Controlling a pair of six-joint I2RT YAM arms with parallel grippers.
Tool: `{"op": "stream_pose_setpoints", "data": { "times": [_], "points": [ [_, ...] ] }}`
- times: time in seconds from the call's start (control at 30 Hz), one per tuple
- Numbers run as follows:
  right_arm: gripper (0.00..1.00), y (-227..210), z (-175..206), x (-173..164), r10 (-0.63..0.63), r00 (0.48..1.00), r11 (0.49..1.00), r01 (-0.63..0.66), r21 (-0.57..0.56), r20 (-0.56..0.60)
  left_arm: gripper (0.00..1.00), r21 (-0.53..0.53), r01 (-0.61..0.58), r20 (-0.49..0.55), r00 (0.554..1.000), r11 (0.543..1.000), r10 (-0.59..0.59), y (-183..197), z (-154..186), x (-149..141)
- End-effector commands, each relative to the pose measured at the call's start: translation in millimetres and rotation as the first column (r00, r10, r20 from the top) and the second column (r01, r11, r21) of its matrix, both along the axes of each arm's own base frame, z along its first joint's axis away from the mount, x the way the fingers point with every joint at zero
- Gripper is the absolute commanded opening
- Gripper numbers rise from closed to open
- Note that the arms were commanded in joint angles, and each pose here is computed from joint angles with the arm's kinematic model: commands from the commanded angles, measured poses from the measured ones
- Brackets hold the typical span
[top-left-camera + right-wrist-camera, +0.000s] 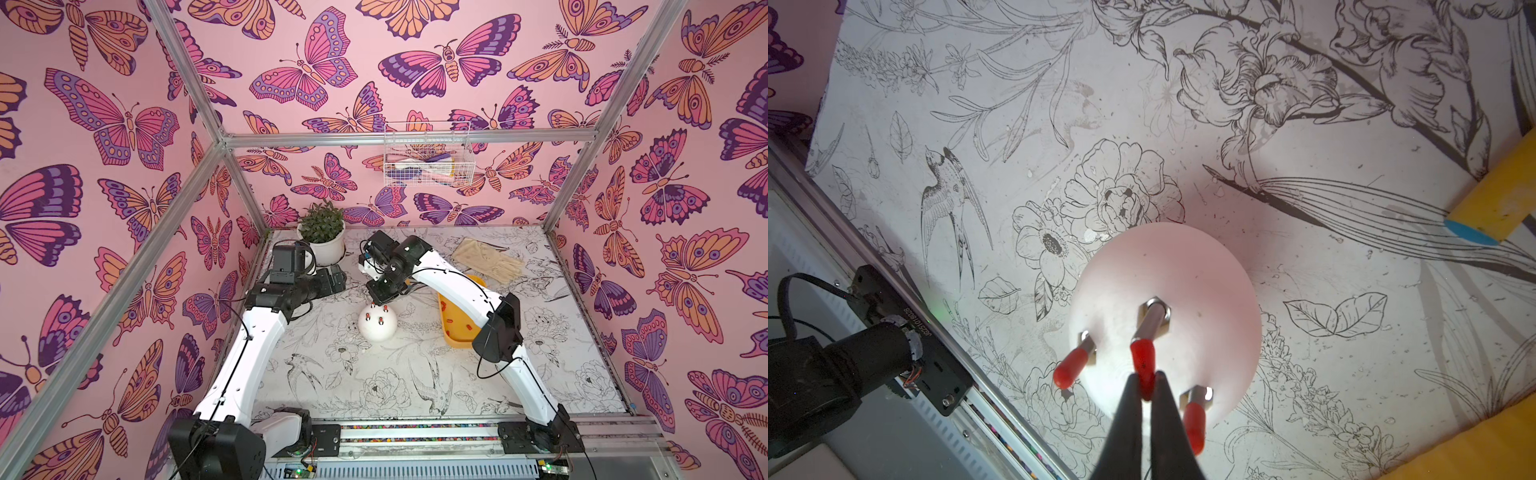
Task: Cover the protruding screws with screw protection sleeves
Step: Attach the screw protection sleeve to the screw.
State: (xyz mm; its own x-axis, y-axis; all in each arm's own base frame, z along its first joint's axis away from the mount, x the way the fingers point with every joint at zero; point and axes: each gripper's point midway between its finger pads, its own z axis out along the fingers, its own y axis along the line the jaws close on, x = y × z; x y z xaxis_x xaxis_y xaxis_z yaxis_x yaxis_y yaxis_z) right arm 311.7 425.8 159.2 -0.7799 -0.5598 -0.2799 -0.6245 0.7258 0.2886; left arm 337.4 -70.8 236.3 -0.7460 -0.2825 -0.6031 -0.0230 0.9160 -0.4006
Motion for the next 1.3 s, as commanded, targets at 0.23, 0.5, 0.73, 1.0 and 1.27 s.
{"op": "stream_pose_setpoints", "data": {
  "times": [0.23,0.5,0.73,1.0,1.27],
  "points": [
    [0.09,4.3,-9.0,-1.3,-0.007,0.999,1.000,0.007,-0.001,-0.031,1.00,0.004,0.012,0.015,1.000,1.000,-0.012,1.0,1.2,-3.5],
    [0.09,6.1,-7.8,-0.5,-0.009,0.999,1.000,0.009,0.008,-0.031,1.00,0.004,0.013,0.013,1.000,1.000,-0.013,0.9,0.6,-3.7],
    [0.10,7.6,-7.5,0.6,-0.009,1.000,1.000,0.010,0.012,-0.029,1.00,0.002,0.014,0.014,1.000,1.000,-0.014,0.5,1.2,-4.0],
    [0.10,9.0,-4.2,1.9,-0.011,1.000,1.000,0.011,0.021,-0.020,1.00,0.003,0.014,0.017,1.000,1.000,-0.014,0.8,2.0,-4.0],
    [0.10,10.8,-2.1,3.3,-0.013,1.000,0.999,0.014,0.030,-0.014,1.00,0.001,0.014,0.015,1.000,1.000,-0.014,0.5,1.6,-4.2]
  ]
}}
